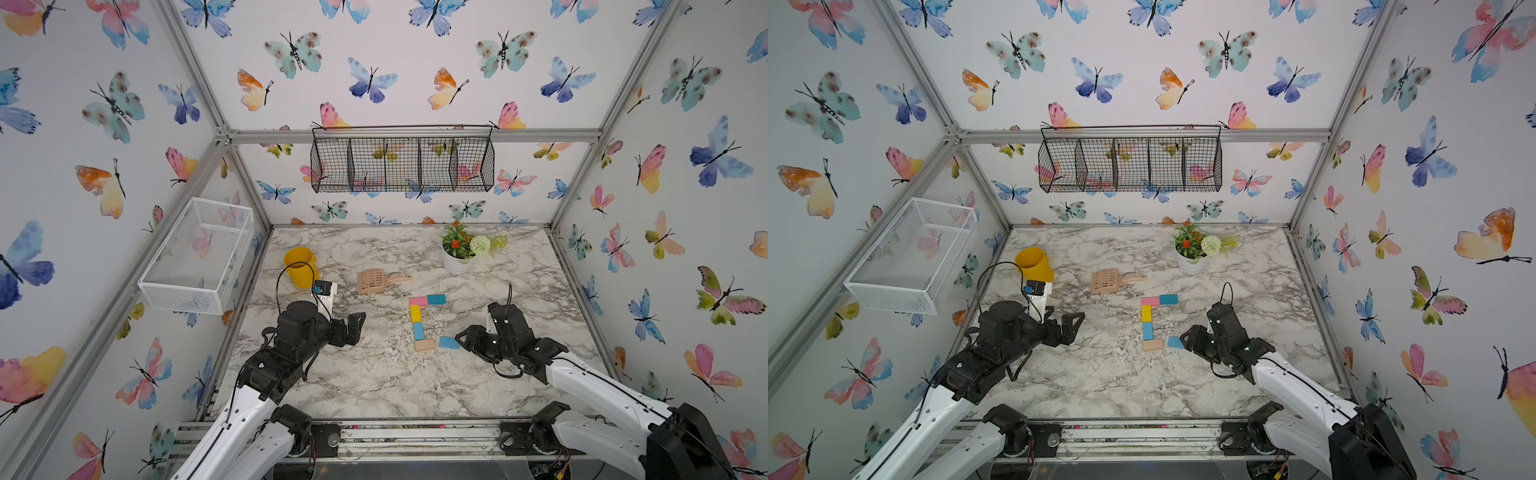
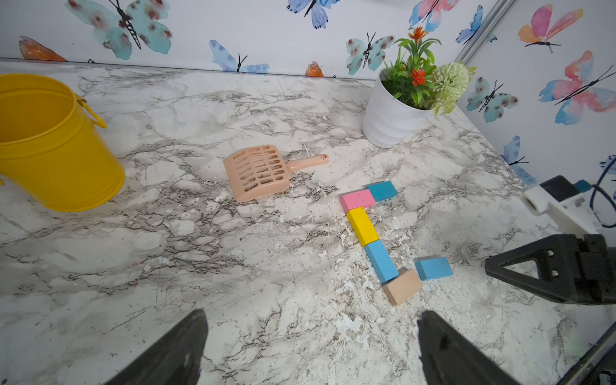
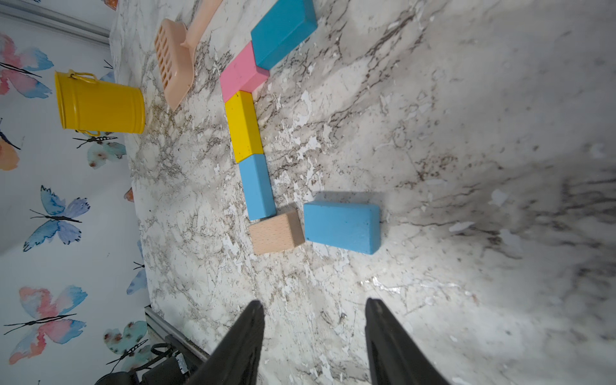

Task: Assemble the letter c with building blocks
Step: Assemble the building block at the center of the board.

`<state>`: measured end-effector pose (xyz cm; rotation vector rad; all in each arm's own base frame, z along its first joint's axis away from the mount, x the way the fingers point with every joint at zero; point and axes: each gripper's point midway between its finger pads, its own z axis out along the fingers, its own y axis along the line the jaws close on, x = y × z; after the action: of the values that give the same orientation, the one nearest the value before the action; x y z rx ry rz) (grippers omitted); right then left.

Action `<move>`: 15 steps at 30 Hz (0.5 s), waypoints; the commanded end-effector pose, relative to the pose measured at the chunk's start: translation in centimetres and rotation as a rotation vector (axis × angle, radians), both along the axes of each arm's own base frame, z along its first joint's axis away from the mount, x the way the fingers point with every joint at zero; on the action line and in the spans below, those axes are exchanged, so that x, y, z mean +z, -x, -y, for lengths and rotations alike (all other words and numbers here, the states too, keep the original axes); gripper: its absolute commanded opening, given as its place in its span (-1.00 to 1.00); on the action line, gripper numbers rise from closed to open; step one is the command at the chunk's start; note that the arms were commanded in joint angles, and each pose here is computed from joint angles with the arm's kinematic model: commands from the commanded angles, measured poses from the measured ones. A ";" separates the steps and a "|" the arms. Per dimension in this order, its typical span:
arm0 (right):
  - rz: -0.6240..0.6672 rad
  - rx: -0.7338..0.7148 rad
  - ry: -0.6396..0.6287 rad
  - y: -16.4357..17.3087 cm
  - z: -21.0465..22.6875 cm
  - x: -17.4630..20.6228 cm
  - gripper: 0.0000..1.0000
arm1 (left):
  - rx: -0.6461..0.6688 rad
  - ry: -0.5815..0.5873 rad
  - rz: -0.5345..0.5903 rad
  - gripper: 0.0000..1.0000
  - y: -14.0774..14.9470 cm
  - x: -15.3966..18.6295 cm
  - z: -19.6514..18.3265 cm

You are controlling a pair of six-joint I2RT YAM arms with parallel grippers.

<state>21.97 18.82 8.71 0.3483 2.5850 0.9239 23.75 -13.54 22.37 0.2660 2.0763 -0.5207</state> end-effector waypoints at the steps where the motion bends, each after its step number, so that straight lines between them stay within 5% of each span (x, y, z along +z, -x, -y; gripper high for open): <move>1: 0.001 -0.023 -0.016 0.0 0.2 1.1 0.05 | 0.000 0.012 0.034 0.98 0.5 0.6 -0.1; 15: 0.000 -0.026 -0.008 0.3 0.5 1.9 -0.04 | 0.020 -0.005 0.025 0.97 0.3 0.2 -0.3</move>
<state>22.00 18.60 10.67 0.3696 2.5649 0.9279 23.38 -13.30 22.96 0.2614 2.0448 -0.5116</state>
